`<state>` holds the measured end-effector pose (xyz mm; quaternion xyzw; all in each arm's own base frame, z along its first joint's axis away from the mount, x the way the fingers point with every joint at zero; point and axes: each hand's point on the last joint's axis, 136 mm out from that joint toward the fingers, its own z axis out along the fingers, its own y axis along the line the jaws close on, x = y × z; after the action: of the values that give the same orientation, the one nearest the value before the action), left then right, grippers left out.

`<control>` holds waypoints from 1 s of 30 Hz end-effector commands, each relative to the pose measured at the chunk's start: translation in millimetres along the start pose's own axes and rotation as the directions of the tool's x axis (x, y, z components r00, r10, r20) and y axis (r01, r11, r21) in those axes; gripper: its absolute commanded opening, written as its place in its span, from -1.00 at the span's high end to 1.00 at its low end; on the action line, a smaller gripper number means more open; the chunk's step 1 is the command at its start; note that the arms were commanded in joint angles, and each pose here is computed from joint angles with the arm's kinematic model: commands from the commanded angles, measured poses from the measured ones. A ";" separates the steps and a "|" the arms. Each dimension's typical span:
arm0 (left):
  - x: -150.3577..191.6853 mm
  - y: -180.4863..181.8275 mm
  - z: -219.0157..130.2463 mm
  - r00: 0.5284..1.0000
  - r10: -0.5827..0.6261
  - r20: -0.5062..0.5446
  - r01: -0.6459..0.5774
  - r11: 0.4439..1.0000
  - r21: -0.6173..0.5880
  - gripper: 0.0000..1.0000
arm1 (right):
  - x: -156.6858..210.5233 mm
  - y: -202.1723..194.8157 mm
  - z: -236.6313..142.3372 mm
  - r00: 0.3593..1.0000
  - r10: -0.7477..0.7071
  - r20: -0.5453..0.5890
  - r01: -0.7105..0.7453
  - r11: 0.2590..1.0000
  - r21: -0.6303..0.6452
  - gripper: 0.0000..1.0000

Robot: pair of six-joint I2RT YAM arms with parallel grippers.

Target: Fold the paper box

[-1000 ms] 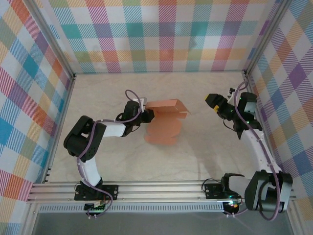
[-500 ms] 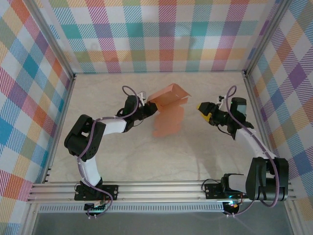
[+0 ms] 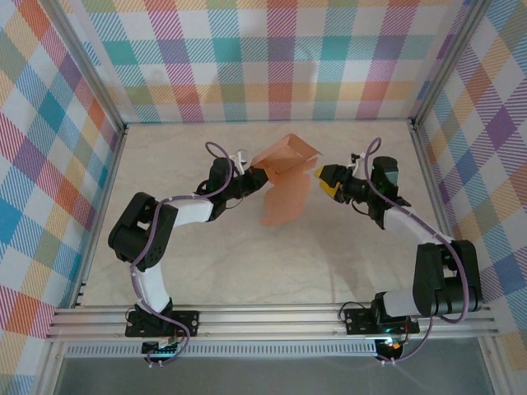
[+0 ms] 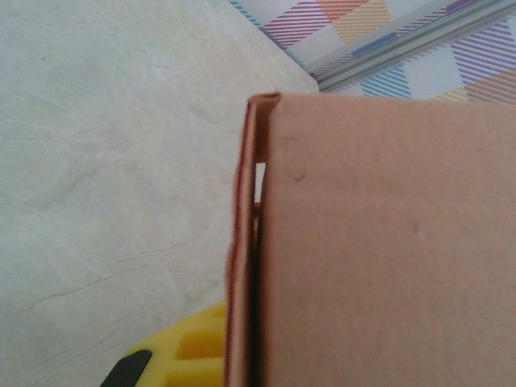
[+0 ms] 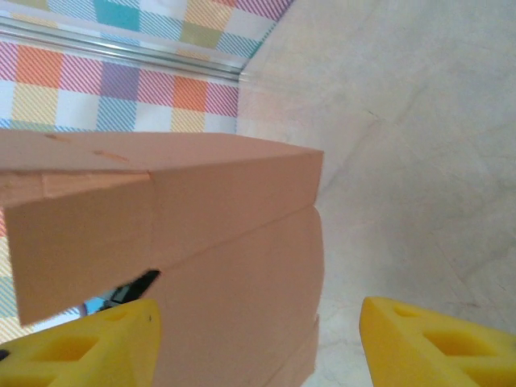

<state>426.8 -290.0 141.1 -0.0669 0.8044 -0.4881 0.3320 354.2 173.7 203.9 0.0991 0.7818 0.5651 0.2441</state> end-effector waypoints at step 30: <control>-2.5 10.7 -10.7 0.991 0.136 0.014 -0.135 0.988 -0.075 1.00 | -0.1 22.8 36.7 0.997 0.004 -0.081 -0.007 1.000 -0.028 0.65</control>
<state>424.9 -285.0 129.4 -0.0449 0.8173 -0.4594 0.3448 371.4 210.3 213.0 0.0806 0.7802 0.5827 0.2127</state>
